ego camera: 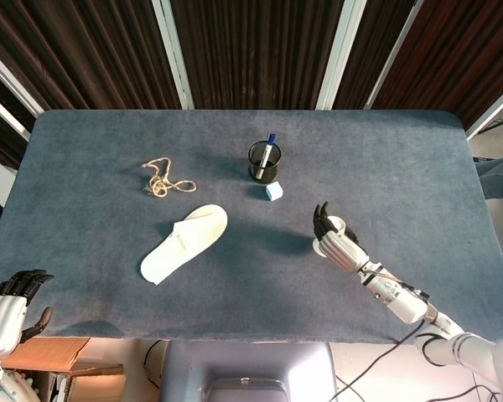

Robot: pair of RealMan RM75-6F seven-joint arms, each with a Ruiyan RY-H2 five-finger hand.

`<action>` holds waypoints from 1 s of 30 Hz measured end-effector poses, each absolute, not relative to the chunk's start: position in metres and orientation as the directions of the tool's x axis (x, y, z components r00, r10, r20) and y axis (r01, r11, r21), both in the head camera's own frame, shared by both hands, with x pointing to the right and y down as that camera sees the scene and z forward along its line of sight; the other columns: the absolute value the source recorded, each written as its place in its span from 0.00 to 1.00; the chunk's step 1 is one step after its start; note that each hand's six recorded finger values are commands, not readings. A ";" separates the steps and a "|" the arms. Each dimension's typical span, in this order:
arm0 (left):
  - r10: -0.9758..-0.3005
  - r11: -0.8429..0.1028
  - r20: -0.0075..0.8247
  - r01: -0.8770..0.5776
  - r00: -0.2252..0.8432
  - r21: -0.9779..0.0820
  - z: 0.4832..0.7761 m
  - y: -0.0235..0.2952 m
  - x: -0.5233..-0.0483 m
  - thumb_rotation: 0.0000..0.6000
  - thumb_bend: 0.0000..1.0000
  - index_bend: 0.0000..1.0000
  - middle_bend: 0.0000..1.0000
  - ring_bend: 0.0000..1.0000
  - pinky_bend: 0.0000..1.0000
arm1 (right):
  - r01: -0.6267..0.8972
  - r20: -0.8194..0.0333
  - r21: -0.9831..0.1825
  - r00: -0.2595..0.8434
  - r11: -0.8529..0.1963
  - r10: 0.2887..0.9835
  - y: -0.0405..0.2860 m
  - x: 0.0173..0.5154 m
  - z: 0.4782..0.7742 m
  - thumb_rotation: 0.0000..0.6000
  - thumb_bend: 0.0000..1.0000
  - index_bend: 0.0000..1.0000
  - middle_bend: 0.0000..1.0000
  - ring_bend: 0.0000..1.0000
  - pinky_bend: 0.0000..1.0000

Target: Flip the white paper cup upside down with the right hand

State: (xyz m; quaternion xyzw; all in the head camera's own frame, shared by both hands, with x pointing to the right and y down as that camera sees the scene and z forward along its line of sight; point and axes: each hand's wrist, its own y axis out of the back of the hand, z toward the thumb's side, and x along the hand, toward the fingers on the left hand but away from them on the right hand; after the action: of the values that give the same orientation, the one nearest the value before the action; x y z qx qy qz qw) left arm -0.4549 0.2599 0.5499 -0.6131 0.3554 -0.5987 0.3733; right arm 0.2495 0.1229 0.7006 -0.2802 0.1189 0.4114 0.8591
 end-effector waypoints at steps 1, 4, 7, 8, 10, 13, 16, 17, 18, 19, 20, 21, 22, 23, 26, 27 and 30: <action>-0.883 -0.469 0.469 0.010 0.029 -0.883 0.550 0.260 -0.455 1.00 0.35 0.29 0.22 0.20 0.34 | -0.780 -0.440 -0.374 0.626 0.503 0.644 0.124 0.248 0.702 1.00 0.52 0.35 0.28 0.13 0.26; -0.883 -0.469 0.469 0.009 0.030 -0.883 0.550 0.260 -0.455 1.00 0.35 0.29 0.22 0.20 0.34 | -0.799 -0.453 -0.374 0.601 0.471 0.658 0.126 0.249 0.706 1.00 0.43 0.29 0.21 0.09 0.22; -0.882 -0.470 0.470 0.009 0.030 -0.882 0.550 0.260 -0.455 1.00 0.35 0.29 0.22 0.20 0.34 | -0.811 -0.461 -0.386 0.582 0.439 0.670 0.129 0.250 0.708 1.00 0.38 0.25 0.15 0.06 0.19; -0.882 -0.470 0.471 0.009 0.030 -0.882 0.550 0.260 -0.455 1.00 0.35 0.29 0.22 0.20 0.34 | -0.813 -0.463 -0.391 0.579 0.432 0.671 0.130 0.250 0.708 1.00 0.36 0.23 0.14 0.05 0.19; -0.882 -0.471 0.471 0.010 0.031 -0.882 0.550 0.260 -0.455 1.00 0.35 0.29 0.22 0.20 0.34 | -0.815 -0.467 -0.401 0.575 0.419 0.672 0.131 0.251 0.708 1.00 0.35 0.21 0.12 0.04 0.19; -0.882 -0.470 0.470 0.011 0.032 -0.882 0.550 0.260 -0.454 1.00 0.35 0.29 0.22 0.20 0.34 | -0.815 -0.466 -0.414 0.572 0.405 0.675 0.132 0.251 0.708 1.00 0.32 0.20 0.11 0.04 0.19; -0.883 -0.469 0.469 0.012 0.033 -0.883 0.550 0.260 -0.454 1.00 0.35 0.29 0.22 0.20 0.34 | -0.814 -0.456 -0.444 0.564 0.374 0.688 0.131 0.251 0.706 1.00 0.31 0.18 0.10 0.03 0.18; -0.882 -0.469 0.469 0.012 0.032 -0.883 0.550 0.260 -0.455 1.00 0.35 0.29 0.22 0.20 0.34 | -0.813 -0.451 -0.458 0.562 0.360 0.694 0.131 0.251 0.705 1.00 0.31 0.18 0.10 0.03 0.18; -0.882 -0.469 0.469 0.012 0.031 -0.883 0.550 0.260 -0.455 1.00 0.35 0.29 0.22 0.20 0.34 | -0.810 -0.446 -0.474 0.559 0.345 0.700 0.130 0.251 0.703 1.00 0.31 0.18 0.10 0.03 0.18; -0.882 -0.469 0.469 0.011 0.030 -0.883 0.550 0.260 -0.455 1.00 0.35 0.29 0.22 0.20 0.34 | -0.805 -0.437 -0.498 0.555 0.323 0.708 0.130 0.250 0.700 1.00 0.31 0.17 0.09 0.02 0.17; -0.883 -0.469 0.469 0.011 0.030 -0.883 0.550 0.260 -0.455 1.00 0.35 0.29 0.22 0.20 0.34 | -0.800 -0.430 -0.518 0.551 0.305 0.715 0.130 0.249 0.697 1.00 0.31 0.16 0.09 0.01 0.17; -0.883 -0.469 0.469 0.011 0.030 -0.883 0.549 0.260 -0.455 1.00 0.35 0.29 0.22 0.20 0.34 | -0.794 -0.424 -0.538 0.546 0.285 0.722 0.130 0.249 0.694 1.00 0.29 0.14 0.08 0.01 0.16; -0.883 -0.468 0.468 0.011 0.029 -0.884 0.549 0.260 -0.455 1.00 0.35 0.29 0.22 0.20 0.34 | -0.784 -0.417 -0.566 0.539 0.255 0.732 0.130 0.248 0.690 1.00 0.28 0.13 0.08 0.00 0.15; -0.883 -0.468 0.468 0.011 0.030 -0.884 0.549 0.260 -0.455 1.00 0.35 0.29 0.22 0.20 0.34 | -0.775 -0.412 -0.589 0.533 0.230 0.739 0.130 0.248 0.686 1.00 0.27 0.12 0.07 0.00 0.15; -0.883 -0.468 0.468 0.014 0.032 -0.884 0.550 0.260 -0.454 1.00 0.35 0.29 0.22 0.20 0.34 | -0.724 -0.401 -0.677 0.511 0.129 0.760 0.133 0.247 0.670 1.00 0.23 0.08 0.07 0.00 0.15; -0.883 -0.468 0.468 0.014 0.032 -0.884 0.550 0.260 -0.454 1.00 0.35 0.29 0.22 0.20 0.34 | -0.701 -0.399 -0.707 0.504 0.093 0.766 0.134 0.247 0.665 1.00 0.22 0.07 0.07 0.00 0.15; -0.882 -0.469 0.469 0.018 0.030 -0.883 0.550 0.260 -0.454 1.00 0.35 0.29 0.22 0.20 0.34 | -0.594 -0.399 -0.803 0.468 -0.053 0.789 0.137 0.252 0.642 1.00 0.20 0.04 0.07 0.00 0.14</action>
State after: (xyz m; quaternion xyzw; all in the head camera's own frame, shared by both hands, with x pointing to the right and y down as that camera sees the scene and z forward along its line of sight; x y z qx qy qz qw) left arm -0.4544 0.2604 0.5505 -0.6120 0.3533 -0.6000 0.3750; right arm 0.2521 0.1375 0.6421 -0.5191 -0.0937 0.5072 0.6815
